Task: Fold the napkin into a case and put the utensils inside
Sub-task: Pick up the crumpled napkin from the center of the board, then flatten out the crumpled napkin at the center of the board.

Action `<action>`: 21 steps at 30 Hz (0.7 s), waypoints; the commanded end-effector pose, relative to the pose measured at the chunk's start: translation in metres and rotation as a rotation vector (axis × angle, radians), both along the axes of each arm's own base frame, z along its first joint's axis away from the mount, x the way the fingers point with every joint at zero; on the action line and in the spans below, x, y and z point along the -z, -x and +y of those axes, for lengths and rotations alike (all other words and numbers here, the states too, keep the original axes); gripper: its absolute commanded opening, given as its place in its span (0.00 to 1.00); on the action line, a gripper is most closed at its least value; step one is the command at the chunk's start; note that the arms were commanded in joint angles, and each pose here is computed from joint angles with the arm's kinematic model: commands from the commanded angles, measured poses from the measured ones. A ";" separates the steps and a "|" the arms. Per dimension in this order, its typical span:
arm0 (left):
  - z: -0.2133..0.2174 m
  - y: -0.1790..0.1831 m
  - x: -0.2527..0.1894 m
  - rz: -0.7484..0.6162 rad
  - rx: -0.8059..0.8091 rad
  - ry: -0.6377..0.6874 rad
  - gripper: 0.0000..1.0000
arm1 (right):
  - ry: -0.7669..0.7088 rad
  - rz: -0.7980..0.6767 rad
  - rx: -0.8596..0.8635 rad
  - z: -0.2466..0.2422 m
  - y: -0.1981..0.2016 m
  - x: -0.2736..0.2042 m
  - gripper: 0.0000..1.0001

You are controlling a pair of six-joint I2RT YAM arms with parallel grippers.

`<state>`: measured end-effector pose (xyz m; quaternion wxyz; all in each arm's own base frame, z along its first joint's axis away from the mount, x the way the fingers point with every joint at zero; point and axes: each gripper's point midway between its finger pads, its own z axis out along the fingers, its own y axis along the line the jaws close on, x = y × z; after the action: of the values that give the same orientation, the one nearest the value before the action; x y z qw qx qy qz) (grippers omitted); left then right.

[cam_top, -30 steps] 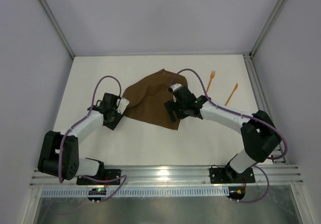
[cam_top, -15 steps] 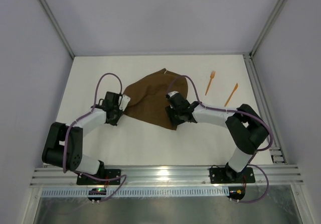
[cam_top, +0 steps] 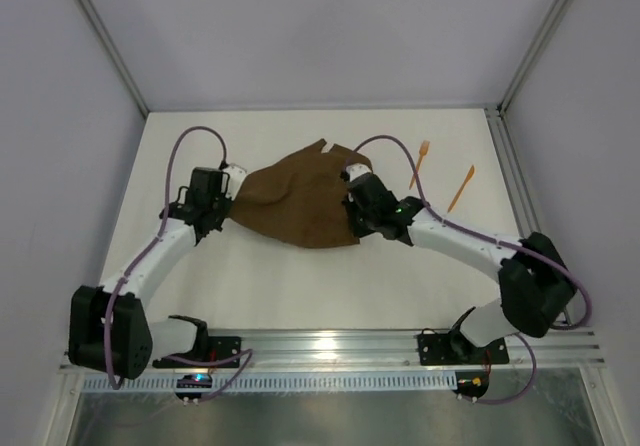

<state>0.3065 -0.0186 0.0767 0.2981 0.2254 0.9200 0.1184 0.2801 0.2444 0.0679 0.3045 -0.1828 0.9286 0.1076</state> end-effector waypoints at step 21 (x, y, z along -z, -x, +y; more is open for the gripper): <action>0.044 0.036 -0.314 -0.523 0.007 -0.153 0.00 | -0.348 -0.560 -0.105 -0.046 0.016 -0.344 0.03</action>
<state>0.2458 0.0075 0.4076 0.5660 0.2160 0.7748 0.1809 0.2246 0.2010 0.4331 0.5880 -0.1886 0.7375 0.2735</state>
